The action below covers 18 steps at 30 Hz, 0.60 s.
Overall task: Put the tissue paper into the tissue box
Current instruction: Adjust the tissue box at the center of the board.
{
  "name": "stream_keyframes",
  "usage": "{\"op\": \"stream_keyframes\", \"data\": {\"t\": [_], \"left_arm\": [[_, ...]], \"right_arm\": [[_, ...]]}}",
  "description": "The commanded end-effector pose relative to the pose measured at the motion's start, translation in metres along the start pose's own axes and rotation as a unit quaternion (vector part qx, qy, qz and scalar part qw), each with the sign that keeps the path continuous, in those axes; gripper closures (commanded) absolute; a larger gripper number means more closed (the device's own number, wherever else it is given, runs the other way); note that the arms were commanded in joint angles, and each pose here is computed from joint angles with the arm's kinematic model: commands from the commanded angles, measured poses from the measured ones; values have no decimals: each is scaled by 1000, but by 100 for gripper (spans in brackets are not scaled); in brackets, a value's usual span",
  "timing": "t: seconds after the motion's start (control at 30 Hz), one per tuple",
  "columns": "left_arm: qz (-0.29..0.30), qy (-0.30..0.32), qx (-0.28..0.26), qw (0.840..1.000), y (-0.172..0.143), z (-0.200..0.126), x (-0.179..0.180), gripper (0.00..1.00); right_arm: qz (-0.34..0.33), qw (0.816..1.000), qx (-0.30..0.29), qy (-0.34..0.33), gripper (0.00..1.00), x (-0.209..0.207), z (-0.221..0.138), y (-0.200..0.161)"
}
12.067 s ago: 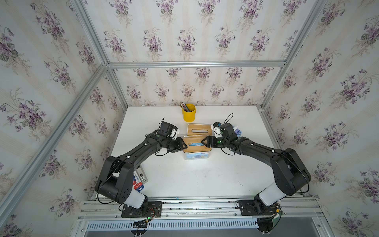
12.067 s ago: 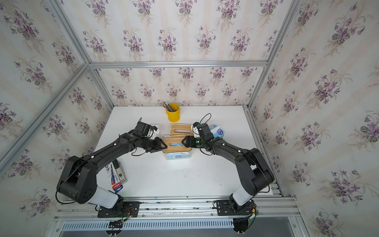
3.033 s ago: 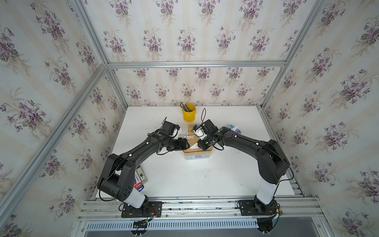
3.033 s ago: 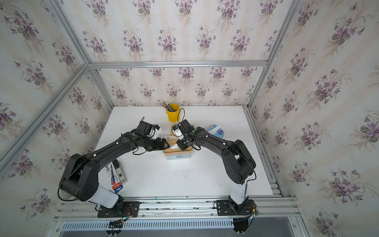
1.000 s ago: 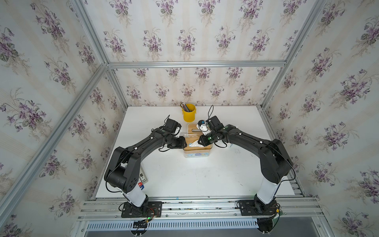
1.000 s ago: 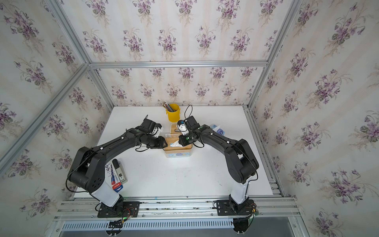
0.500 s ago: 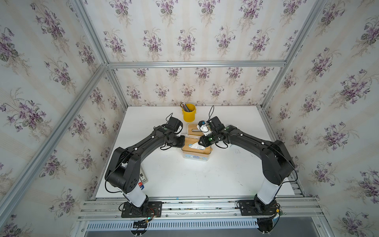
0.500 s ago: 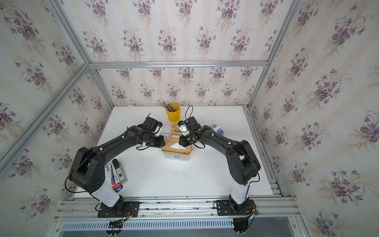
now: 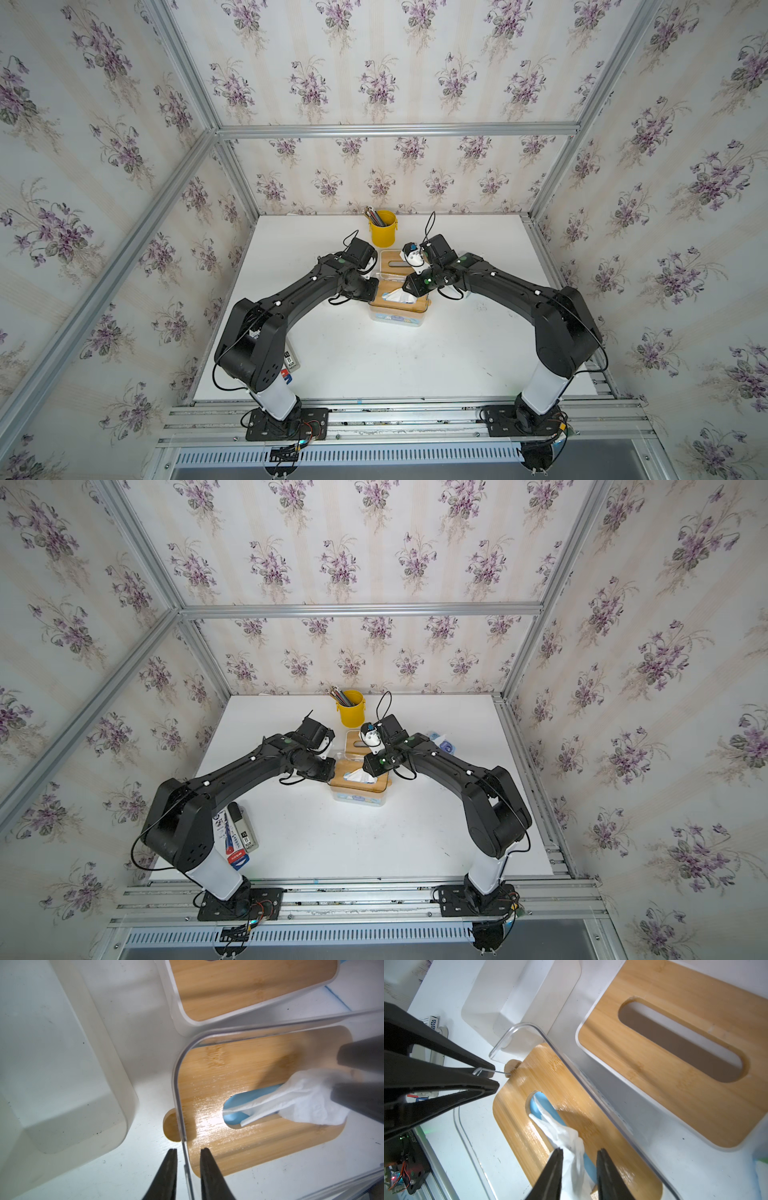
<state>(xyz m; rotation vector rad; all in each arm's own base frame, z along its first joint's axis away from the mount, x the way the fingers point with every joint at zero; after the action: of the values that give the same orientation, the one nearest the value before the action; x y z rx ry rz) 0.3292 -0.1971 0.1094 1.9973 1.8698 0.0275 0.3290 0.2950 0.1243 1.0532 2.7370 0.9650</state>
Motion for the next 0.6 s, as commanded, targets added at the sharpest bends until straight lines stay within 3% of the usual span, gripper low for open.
{"op": "stream_keyframes", "data": {"t": [0.0, 0.13, 0.43, 0.57], "left_arm": [[4, 4, 2, 1000, -1, 2, 0, 79], [0, 1, -3, 1000, 0, 1, -3, 85], [-15, 1, -11, 1000, -1, -5, -6, 97], [-14, 5, -14, 1000, -2, -8, -6, 100]], "right_arm": [[-24, 999, 12, -42, 65, -5, -8, -3], [-35, 996, 28, -72, 63, -2, -15, -8], [-11, 1000, 12, 20, 64, 39, -12, -24], [-32, 999, 24, -8, 62, 44, -14, -31]]}}
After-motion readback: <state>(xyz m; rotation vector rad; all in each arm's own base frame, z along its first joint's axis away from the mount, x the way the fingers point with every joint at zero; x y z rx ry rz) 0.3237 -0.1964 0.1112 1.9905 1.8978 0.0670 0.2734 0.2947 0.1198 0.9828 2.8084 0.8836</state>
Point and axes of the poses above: each gripper's point midway between its finger pads, its own z axis out along the fingers, its own x axis along the line the jaws close on, y = z × x, the point moved 1 cm from there along -z, back along the fingers, and after that the axes turned 12 degrees about -z, right-handed, at the moved point
